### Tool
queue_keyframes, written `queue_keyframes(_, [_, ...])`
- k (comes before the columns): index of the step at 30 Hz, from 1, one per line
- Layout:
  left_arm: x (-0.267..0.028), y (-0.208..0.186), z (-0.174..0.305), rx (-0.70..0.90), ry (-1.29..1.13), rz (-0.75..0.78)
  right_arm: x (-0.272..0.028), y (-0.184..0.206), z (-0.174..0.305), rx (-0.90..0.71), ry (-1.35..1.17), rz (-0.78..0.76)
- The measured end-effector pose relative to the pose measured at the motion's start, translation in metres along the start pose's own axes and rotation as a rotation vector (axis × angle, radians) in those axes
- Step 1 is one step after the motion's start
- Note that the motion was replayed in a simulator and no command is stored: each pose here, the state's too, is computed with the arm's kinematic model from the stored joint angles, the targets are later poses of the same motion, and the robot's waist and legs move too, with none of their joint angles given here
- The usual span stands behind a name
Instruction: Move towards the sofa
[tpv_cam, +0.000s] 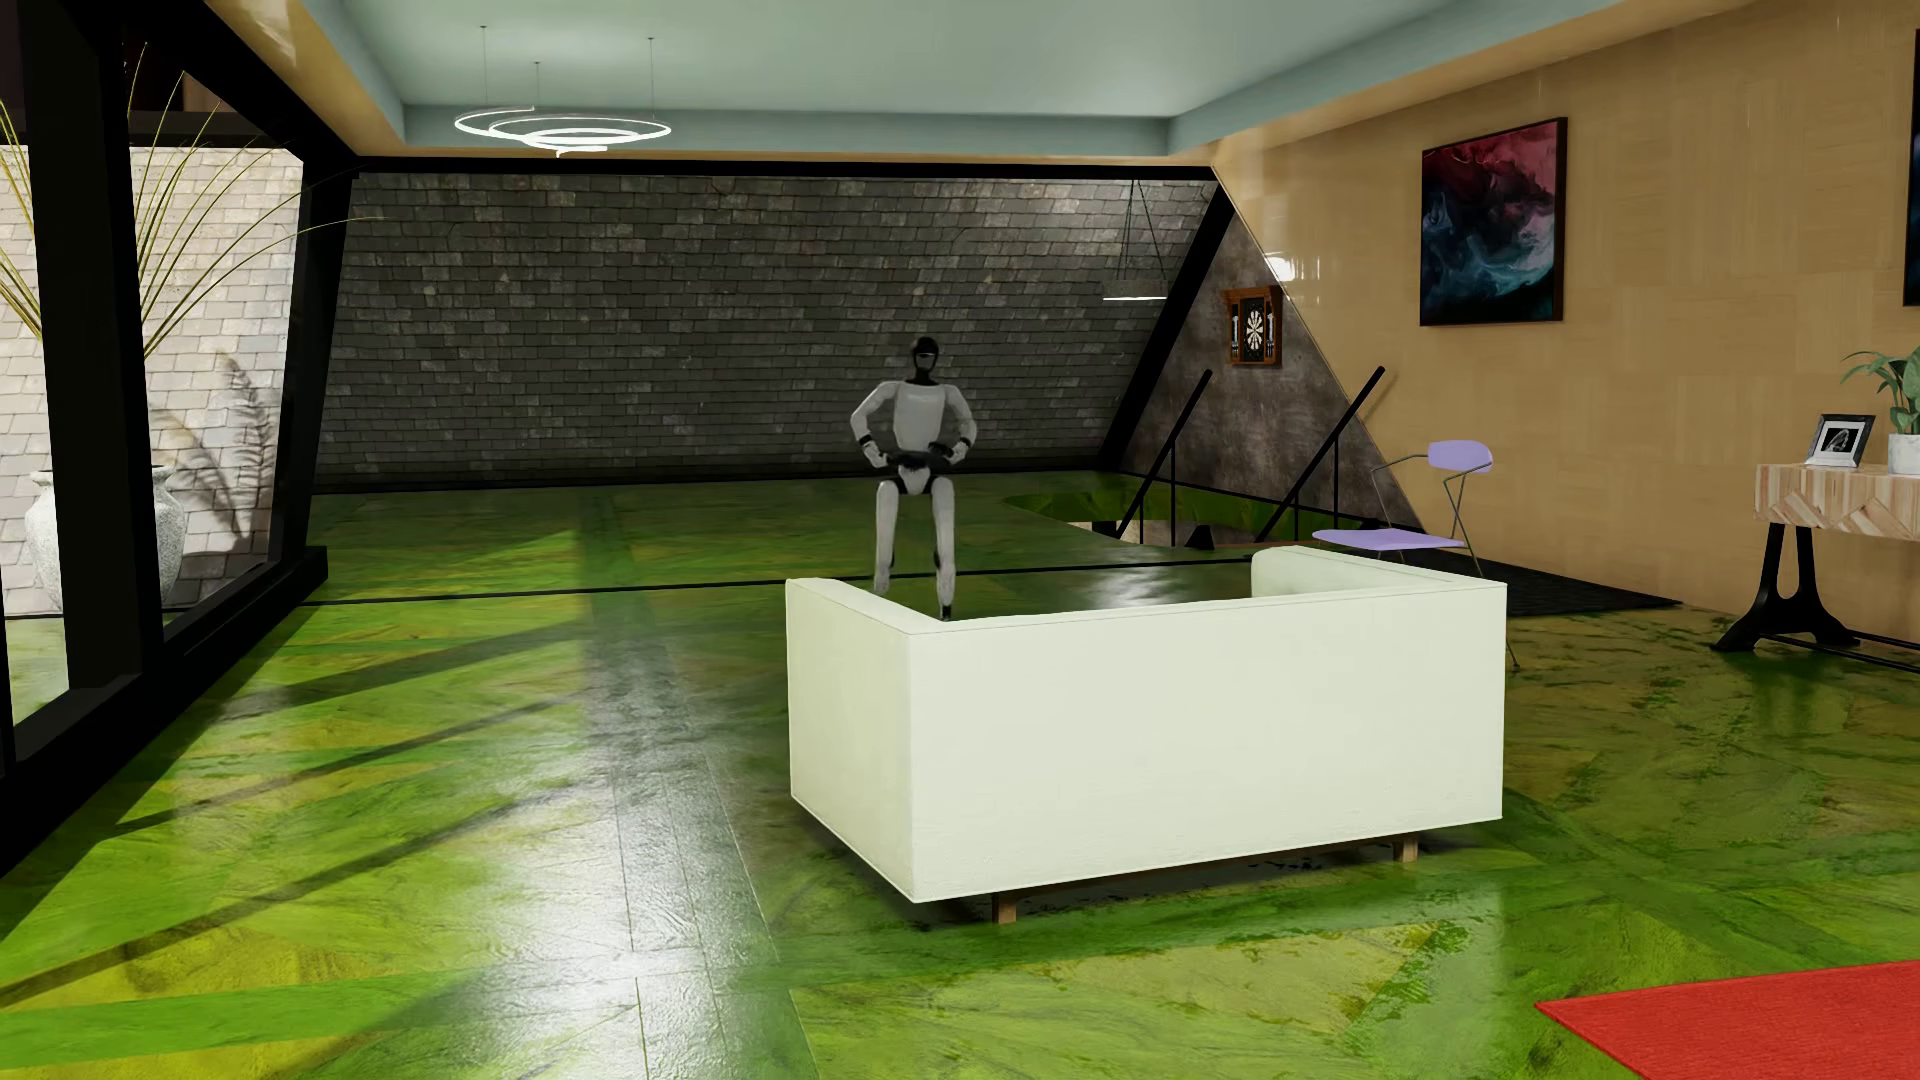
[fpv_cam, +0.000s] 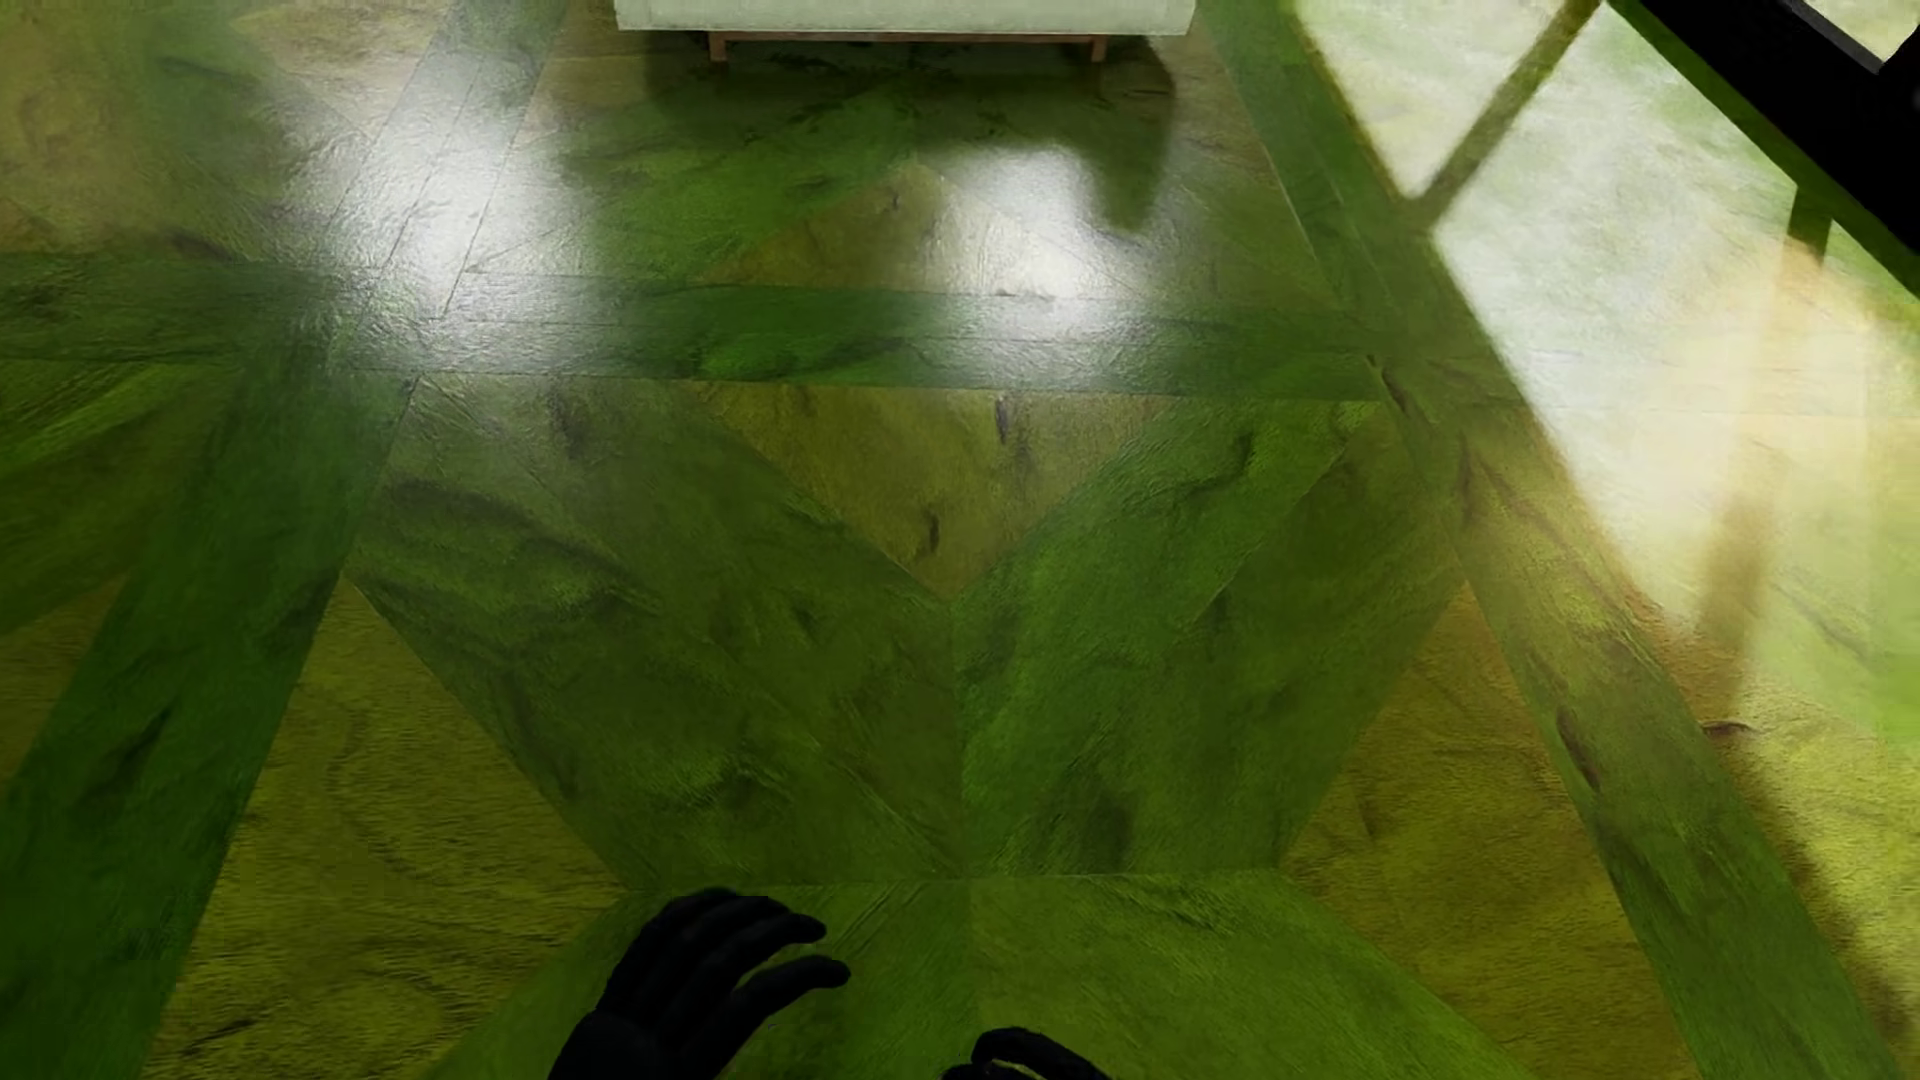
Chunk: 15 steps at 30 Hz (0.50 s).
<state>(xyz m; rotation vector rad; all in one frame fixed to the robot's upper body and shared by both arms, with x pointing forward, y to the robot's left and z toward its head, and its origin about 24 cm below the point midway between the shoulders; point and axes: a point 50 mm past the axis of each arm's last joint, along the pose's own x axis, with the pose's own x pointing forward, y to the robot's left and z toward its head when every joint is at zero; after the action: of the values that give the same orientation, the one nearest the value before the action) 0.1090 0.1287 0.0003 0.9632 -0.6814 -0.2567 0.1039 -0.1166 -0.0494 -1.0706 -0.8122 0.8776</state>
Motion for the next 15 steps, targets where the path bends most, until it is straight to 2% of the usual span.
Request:
queue_keyframes(4, [-0.003, -0.007, 0.006, -0.039, 0.021, 0.000, -0.012, -0.005, -0.002, -0.009, -0.081, 0.129])
queue_keyframes(7, [0.003, -0.008, 0.008, -0.079, 0.030, 0.019, -0.009, -0.011, -0.007, -0.056, -0.100, 0.087])
queue_keyframes(11, [-0.015, -0.019, 0.009, -0.091, 0.043, -0.092, -0.012, -0.014, -0.006, -0.098, -0.052, 0.067])
queue_keyframes(15, [-0.016, -0.021, 0.009, -0.118, 0.063, -0.100, -0.007, -0.017, -0.008, -0.124, -0.004, 0.018])
